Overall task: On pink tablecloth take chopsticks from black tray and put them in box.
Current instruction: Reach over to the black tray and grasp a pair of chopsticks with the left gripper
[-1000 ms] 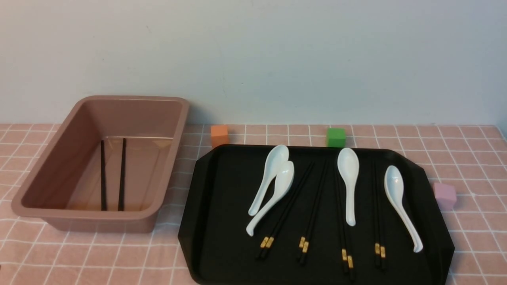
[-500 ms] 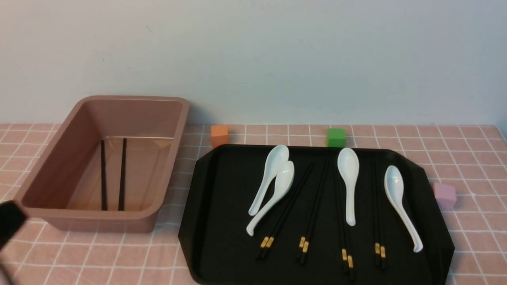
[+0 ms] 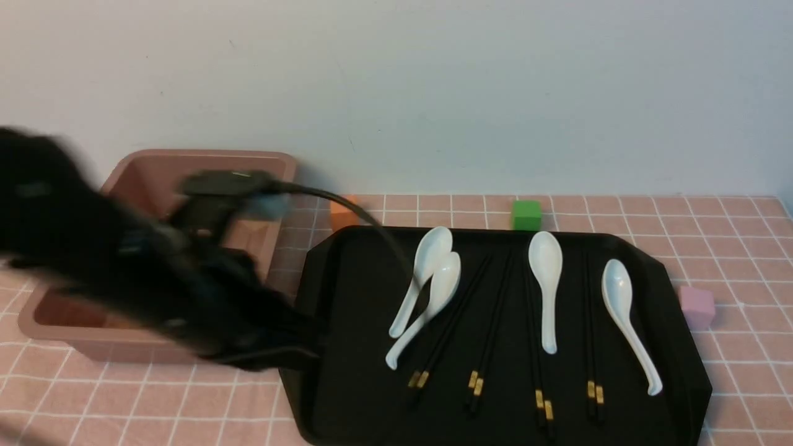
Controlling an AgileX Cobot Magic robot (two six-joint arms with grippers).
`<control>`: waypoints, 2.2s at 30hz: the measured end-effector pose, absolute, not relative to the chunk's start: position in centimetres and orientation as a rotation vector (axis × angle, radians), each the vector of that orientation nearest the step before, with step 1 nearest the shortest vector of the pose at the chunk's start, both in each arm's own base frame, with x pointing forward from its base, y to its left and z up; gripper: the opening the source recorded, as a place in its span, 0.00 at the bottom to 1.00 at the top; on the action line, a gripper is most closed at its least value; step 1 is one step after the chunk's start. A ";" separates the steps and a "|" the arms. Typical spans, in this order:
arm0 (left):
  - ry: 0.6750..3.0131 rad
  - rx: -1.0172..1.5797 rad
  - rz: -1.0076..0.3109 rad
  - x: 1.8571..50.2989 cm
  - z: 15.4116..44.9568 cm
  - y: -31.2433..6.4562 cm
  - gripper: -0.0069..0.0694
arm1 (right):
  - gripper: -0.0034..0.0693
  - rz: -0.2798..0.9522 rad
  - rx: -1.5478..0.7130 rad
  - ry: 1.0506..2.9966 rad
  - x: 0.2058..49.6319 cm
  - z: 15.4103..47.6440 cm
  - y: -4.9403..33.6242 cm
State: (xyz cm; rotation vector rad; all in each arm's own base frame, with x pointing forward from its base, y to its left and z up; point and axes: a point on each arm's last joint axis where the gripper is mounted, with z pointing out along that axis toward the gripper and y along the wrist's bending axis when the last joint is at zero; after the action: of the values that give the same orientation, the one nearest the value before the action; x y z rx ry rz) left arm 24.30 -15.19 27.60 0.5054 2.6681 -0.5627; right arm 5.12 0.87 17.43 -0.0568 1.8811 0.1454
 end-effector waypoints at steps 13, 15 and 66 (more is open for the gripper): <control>2.872 0.915 -0.343 30.9 21.2 -28.6 0.07 | 0.38 0.145 -0.057 1.881 5.1 17.4 0.9; 2.865 0.923 -0.329 31.4 21.1 -29.1 0.07 | 0.38 0.145 -0.057 1.881 5.1 17.4 0.9; 2.893 0.734 -0.119 35.8 15.4 -28.9 0.25 | 0.38 0.145 -0.057 1.881 5.1 17.4 0.9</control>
State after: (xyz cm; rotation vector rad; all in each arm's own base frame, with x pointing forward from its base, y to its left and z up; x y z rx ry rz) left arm 35.81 -28.87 15.41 0.7336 2.8929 -0.1195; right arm 5.12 0.87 17.43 -0.0568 1.8811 0.1454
